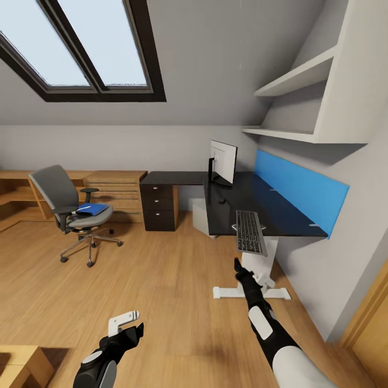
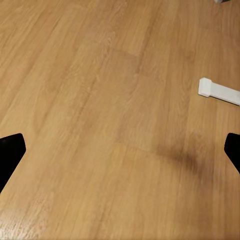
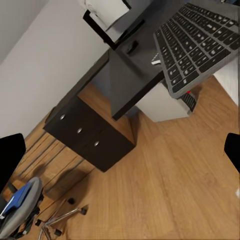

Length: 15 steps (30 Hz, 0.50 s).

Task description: In the bedroom, organize the workspace by keeping the computer under the desk, ensuring the monitor is on the desk, placing the keyboard on the desk next to the monitor, placing the mouse on the desk next to the keyboard, moving the folder from the swivel chair onto the desk next to the mouse, stacking the notebook on top of the folder with the pen on top of the notebook, and positioning the swivel chair next to the desk.

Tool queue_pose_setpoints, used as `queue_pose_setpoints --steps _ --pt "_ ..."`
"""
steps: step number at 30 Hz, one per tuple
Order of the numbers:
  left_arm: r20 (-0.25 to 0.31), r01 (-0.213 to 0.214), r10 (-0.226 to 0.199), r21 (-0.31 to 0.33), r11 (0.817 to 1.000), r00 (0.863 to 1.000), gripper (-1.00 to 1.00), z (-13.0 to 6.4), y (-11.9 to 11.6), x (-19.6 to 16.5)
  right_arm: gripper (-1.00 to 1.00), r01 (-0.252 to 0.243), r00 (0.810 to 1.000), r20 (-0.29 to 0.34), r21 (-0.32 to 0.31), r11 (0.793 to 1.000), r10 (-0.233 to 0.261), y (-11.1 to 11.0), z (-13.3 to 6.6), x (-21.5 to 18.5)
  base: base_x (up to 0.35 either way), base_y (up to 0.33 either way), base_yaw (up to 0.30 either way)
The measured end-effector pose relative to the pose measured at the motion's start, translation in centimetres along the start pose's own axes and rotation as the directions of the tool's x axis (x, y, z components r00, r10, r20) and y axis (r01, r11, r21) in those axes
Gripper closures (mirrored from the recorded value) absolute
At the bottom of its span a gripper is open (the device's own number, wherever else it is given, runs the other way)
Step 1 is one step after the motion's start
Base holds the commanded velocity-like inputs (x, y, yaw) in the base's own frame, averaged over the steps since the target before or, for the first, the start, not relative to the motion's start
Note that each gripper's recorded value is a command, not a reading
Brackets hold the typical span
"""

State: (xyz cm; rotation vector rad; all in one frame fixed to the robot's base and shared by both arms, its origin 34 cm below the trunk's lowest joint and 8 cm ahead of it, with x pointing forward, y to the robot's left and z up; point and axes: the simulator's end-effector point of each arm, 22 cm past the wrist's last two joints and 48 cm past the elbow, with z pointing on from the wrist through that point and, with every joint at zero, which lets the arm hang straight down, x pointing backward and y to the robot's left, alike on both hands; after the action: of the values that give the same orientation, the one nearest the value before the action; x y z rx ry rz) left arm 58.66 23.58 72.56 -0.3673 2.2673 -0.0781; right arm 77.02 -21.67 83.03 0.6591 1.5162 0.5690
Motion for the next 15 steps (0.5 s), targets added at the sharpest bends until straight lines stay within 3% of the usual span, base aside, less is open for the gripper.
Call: queue_pose_setpoints --steps 8,10,15 --pt "0.000 0.000 0.000 0.000 1.000 1.000 -1.00 0.0 0.0 0.0 -1.00 -0.004 0.999 0.044 0.018 1.000 0.004 -0.6 0.0 -1.1 0.000 0.000 0.000" --pt "0.000 0.000 0.000 0.000 1.000 1.000 -1.00 0.0 0.0 0.0 -1.00 -0.056 0.996 0.070 0.048 0.997 0.052 -1.6 -0.1 -1.8 0.000 0.000 0.000" --pt "0.000 0.000 0.000 0.000 1.000 1.000 -1.00 0.0 0.0 0.0 -1.00 -0.130 0.987 0.104 0.083 0.988 0.122 -3.0 -0.2 -2.8 0.000 0.000 0.000"
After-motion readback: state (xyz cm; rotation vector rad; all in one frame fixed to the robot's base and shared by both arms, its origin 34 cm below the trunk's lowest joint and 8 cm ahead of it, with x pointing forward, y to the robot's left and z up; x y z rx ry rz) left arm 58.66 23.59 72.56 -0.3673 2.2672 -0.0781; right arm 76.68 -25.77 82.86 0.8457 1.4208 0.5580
